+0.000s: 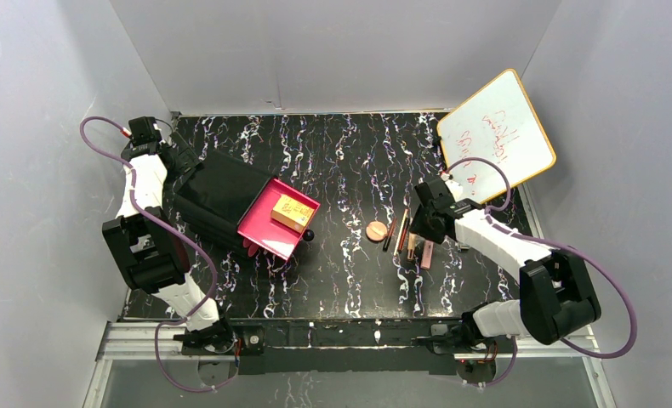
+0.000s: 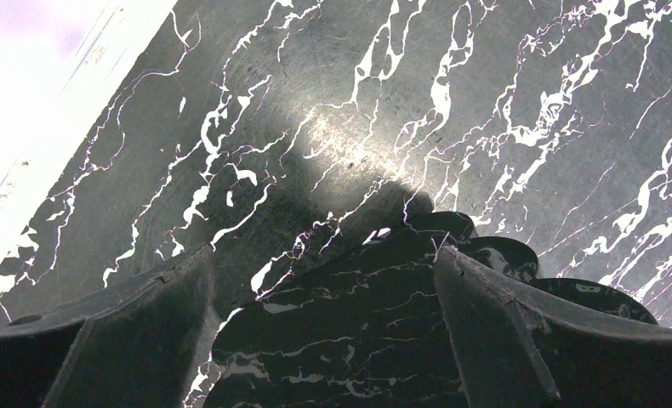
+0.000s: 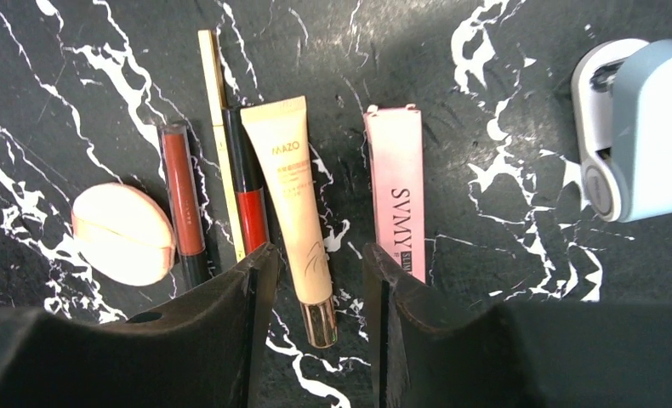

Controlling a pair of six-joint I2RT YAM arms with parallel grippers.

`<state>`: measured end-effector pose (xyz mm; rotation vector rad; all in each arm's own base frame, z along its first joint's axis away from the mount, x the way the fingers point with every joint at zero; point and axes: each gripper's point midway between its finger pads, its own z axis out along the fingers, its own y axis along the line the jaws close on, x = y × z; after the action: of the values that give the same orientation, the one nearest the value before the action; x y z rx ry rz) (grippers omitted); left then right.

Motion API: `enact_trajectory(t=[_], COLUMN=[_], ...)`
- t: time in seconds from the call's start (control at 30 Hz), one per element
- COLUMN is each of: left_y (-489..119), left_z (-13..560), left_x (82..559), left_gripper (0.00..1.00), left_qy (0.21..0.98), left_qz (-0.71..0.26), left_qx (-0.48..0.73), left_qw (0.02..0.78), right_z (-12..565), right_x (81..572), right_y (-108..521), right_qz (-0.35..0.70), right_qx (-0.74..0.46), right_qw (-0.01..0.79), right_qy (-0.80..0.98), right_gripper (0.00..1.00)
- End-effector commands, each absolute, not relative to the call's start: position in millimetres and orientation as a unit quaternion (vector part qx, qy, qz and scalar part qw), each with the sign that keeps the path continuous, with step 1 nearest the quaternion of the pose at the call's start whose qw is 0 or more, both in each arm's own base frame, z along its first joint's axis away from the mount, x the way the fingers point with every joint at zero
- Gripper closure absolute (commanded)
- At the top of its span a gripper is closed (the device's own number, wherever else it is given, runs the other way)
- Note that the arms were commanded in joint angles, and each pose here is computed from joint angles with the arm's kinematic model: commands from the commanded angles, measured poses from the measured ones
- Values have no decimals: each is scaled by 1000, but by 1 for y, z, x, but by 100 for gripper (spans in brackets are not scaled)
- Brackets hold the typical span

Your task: Organize the makeup

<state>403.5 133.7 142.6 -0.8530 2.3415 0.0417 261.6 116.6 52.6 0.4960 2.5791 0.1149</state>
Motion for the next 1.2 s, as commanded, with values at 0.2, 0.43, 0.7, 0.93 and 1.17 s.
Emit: enact_trajectory(t=[0.2,0.43,0.7,0.93,1.17], left_y=[120,119,118,117,117], left_z=[144,145,147,148,147], left_x=[393,392,392,392,391], left_gripper=[1,2,2,1,2], left_qy=[905,905,905,905,905], left_qz=[7,6,5,5,6], left_qx=[-303,-302,-301,-300,-300], left_qw=[297,299,301,302,301], right_z=[73,52,29,19,11], right_x=[266,251,237,231,227], right_y=[93,93,94,92,91], right_qz=[0,3,11,10,6], right_qx=[196,206,219,221,216], right_qw=[291,260,229,219,207], right_qy=[936,943,948,950,954], right_gripper=[49,50,51,51,59])
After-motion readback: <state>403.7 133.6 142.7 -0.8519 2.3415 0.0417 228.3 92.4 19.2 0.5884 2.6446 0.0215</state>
